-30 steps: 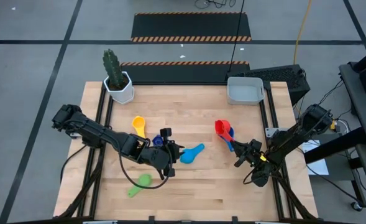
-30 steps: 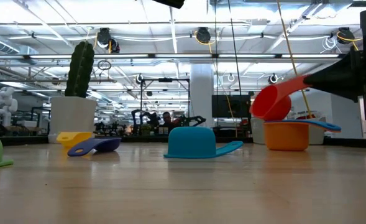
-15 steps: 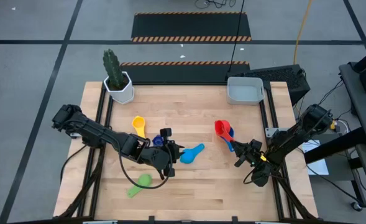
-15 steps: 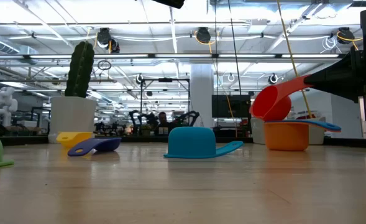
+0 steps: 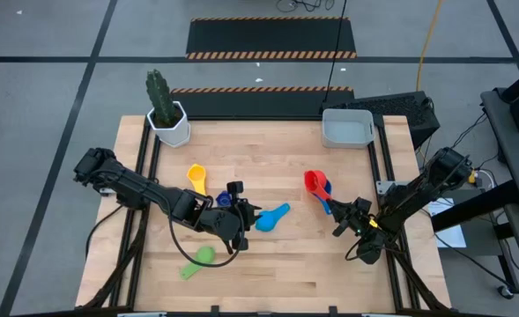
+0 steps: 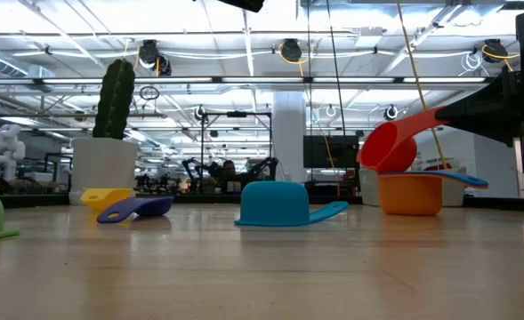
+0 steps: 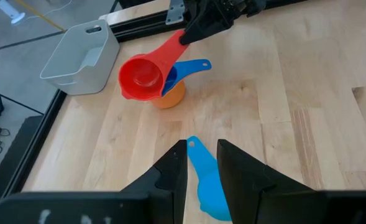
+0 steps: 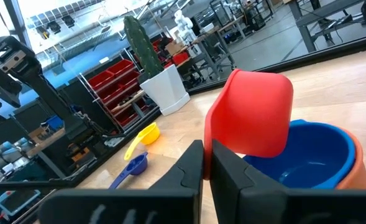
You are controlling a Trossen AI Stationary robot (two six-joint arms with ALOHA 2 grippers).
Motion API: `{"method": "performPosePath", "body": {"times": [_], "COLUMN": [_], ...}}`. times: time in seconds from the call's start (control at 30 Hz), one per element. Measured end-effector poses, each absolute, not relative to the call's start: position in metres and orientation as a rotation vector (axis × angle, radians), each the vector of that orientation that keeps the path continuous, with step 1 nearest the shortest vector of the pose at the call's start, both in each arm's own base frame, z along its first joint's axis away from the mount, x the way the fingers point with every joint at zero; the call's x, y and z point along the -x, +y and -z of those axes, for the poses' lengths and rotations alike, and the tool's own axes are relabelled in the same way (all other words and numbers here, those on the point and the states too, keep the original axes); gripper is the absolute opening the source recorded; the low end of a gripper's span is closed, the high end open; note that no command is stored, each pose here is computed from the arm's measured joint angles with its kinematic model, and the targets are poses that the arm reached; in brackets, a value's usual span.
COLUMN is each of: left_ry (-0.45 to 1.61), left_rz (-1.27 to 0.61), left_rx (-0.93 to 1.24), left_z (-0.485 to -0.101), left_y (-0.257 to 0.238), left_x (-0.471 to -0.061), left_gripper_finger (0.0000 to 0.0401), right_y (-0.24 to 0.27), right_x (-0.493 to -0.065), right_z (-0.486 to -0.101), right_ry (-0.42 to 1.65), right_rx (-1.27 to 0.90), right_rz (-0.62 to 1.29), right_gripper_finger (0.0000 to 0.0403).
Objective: Nest measuring cups in basket
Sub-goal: Stack the red measuring cup on top of the blue measuring cup
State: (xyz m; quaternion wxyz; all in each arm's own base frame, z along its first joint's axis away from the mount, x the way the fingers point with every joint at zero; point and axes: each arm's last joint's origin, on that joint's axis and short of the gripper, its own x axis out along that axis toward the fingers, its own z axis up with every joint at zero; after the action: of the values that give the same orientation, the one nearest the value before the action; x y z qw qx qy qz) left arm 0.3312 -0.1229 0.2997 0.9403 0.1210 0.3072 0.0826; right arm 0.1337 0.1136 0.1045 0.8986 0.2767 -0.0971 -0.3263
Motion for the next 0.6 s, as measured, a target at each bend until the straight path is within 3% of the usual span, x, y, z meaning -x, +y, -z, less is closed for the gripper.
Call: {"method": "performPosePath", "body": {"times": [0.6], "left_ry": [0.626], "left_rz": [-0.161], "left_rx": [-0.241], "left_z": [-0.2998], "left_y": [-0.1232], "left_x": [-0.3314], "left_gripper_finger": [0.009], "right_y": [0.1174], "right_x": [-0.1333], "right_z": [-0.1069], "right_ry": [-0.196], "right_rx": [-0.561], "right_rz": [0.663], "right_gripper_finger": [0.0009]}}
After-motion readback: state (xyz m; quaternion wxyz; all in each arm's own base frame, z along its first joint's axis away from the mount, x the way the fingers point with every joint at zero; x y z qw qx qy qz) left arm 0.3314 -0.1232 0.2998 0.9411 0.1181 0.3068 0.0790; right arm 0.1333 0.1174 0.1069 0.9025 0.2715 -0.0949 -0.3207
